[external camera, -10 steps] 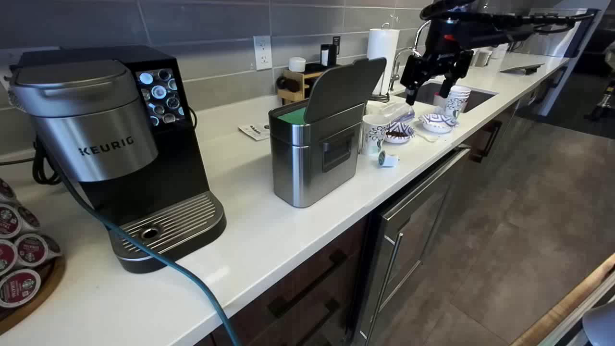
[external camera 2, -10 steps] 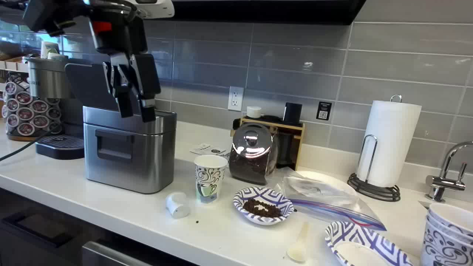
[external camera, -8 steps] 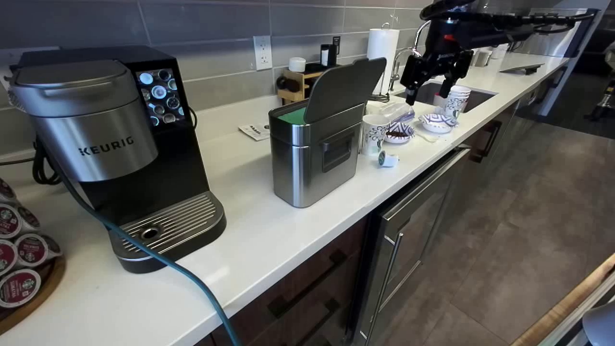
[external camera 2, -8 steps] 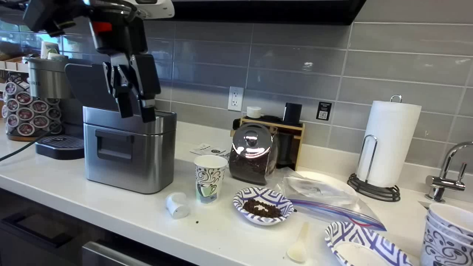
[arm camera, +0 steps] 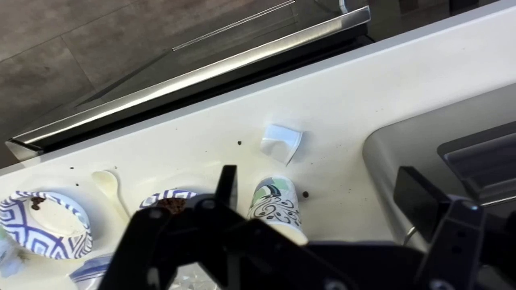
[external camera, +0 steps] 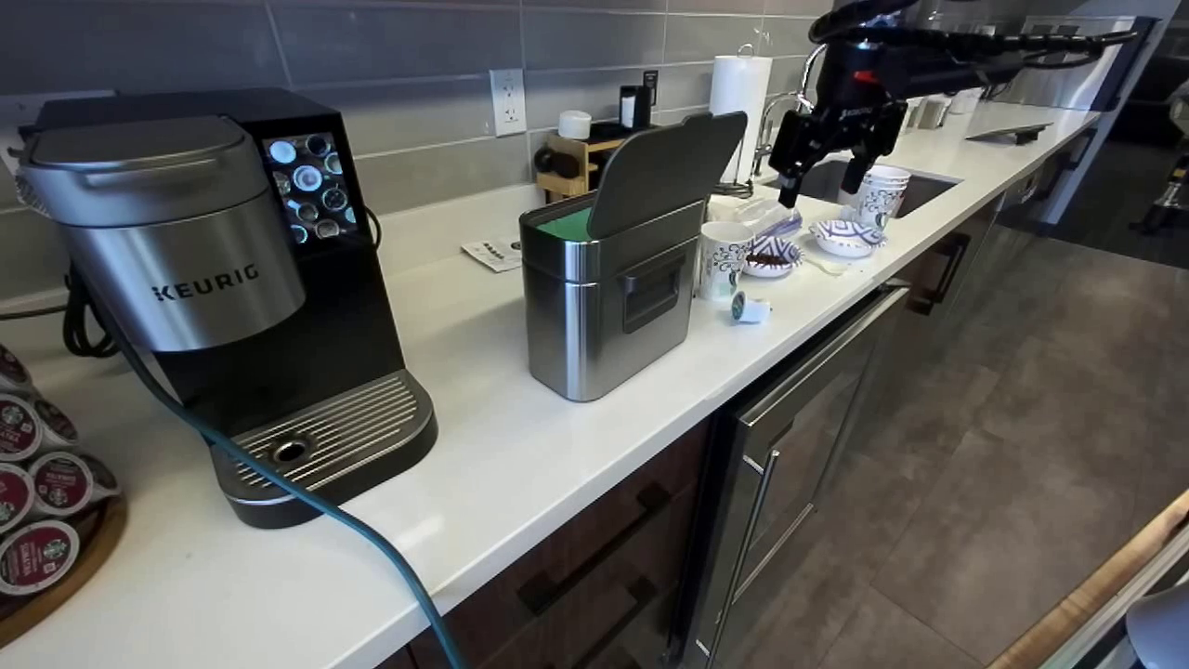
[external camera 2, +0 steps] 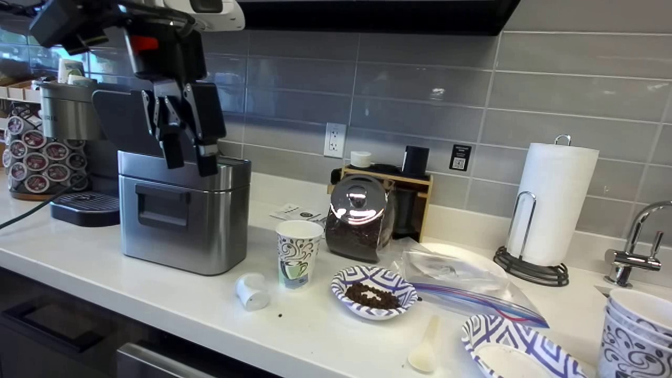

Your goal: Close the lid on the silver bin.

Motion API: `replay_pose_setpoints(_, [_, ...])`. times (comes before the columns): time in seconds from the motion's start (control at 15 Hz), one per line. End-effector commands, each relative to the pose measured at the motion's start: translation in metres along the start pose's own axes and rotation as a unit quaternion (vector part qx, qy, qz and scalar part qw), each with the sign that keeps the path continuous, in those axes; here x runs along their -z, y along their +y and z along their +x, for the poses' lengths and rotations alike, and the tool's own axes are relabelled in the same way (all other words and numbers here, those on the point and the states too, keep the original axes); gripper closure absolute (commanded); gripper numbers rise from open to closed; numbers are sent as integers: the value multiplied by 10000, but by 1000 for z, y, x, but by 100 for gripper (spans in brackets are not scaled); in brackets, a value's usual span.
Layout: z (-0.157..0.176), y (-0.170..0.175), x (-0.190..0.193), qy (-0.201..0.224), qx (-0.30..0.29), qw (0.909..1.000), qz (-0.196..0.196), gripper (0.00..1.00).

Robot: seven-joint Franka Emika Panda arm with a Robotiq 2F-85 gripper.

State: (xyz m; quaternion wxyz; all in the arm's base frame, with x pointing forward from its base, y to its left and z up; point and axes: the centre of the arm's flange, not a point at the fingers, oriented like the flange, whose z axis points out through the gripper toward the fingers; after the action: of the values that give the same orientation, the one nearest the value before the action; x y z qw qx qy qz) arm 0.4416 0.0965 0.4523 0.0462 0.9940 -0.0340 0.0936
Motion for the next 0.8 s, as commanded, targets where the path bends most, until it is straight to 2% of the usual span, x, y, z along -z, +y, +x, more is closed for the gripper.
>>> replay_pose_setpoints(0.0, [-3, -18, -10, 111, 90, 9989, 443, 0])
replay_pose_setpoints(0.2, [-23, -31, 1, 217, -32, 9976, 659, 0])
replay_pose_setpoints(0.4, [-44, -46, 17, 22, -91, 9943, 1063, 0])
replay_pose_setpoints(0.53, [-52, -55, 28, 15, 5, 9940, 1096, 0])
replay_pose_setpoints(0.73, [-46, -62, 32, -139, 528, 9945, 897, 0])
